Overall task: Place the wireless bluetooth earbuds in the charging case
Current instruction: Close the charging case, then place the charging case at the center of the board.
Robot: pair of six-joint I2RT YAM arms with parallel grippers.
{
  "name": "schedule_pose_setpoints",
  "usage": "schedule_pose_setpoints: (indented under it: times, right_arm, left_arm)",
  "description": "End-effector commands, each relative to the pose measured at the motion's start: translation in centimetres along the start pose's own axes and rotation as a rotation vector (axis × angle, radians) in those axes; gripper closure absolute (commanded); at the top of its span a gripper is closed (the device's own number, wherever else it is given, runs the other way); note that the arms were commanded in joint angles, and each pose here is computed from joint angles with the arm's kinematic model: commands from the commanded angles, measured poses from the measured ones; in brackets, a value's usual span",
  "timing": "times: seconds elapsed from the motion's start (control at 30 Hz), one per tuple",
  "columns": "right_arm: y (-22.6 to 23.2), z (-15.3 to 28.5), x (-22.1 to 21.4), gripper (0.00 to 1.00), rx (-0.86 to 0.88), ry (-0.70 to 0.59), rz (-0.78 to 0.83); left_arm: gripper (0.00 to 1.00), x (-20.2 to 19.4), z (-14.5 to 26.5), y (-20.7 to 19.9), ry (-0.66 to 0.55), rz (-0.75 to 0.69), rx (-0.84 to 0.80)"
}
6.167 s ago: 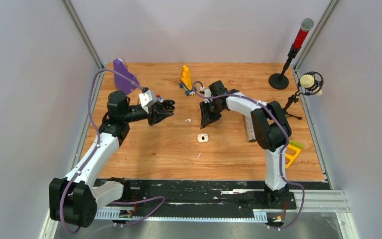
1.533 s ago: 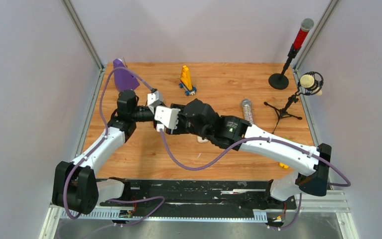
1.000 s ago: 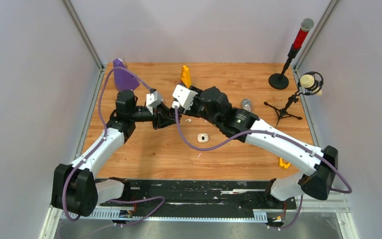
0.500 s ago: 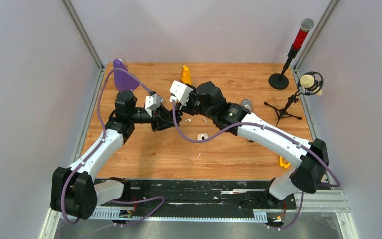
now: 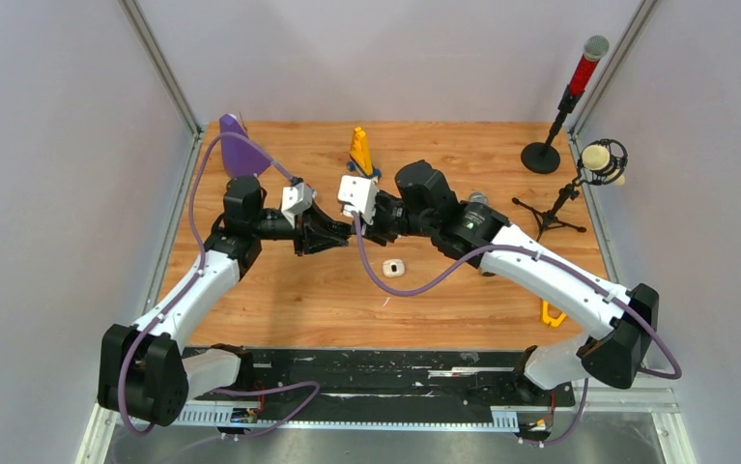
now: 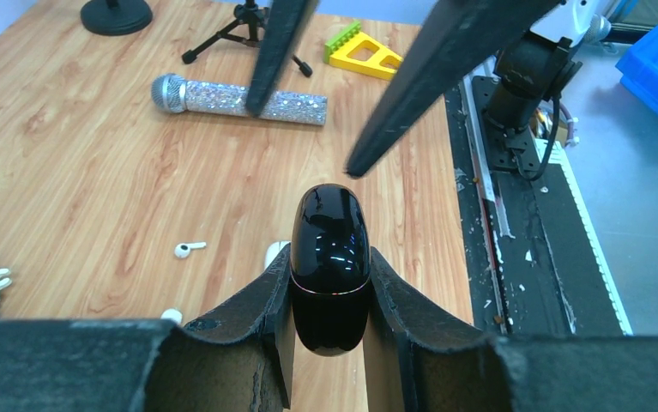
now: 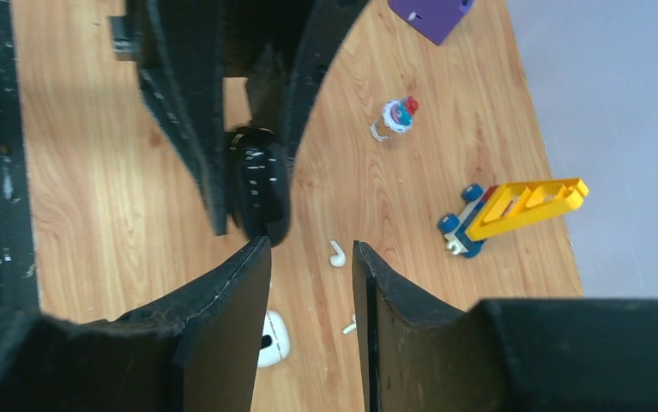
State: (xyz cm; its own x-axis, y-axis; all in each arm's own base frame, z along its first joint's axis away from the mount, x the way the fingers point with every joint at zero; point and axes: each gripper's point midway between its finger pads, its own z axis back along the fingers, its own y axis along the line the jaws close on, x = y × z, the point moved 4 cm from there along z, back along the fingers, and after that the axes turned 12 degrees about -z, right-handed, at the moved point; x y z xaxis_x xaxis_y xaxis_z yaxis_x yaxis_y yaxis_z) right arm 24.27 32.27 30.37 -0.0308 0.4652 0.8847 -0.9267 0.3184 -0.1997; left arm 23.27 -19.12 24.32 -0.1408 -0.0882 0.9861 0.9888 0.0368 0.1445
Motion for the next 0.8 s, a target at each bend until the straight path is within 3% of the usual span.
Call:
schedule_pose_setpoints:
  times: [0.0, 0.17, 0.37, 0.6, 0.77]
  right_arm:
    - [0.8, 1.4, 2.3, 0.59, 0.041, -0.059, -0.014]
    - [0.5, 2.6, 2.8, 0.50, 0.076, -0.096, -0.047]
    - [-1.8, 4.2, 2.2, 0.45, 0.163, -0.142, -0.221]
    - [-4.3, 6.6, -2.1, 0.44, 0.087, -0.115, -0.325]
    - [-5.3, 8.6, -4.3, 0.44, 0.002, -0.112, -0.369]
  left_arm:
    - [0.83, 1.1, 0.2, 0.5, -0.014, -0.067, 0.019]
    - [0.83, 1.2, 0.2, 0.7, -0.012, -0.063, 0.041]
    - [0.82, 0.8, 0.1, 1.9, -0.032, -0.002, 0.136]
    - [0.75, -3.8, 0.7, 5.5, 0.035, 0.224, 0.384]
    - [0.76, -9.5, 0.1, 6.8, 0.099, 0.477, 0.472]
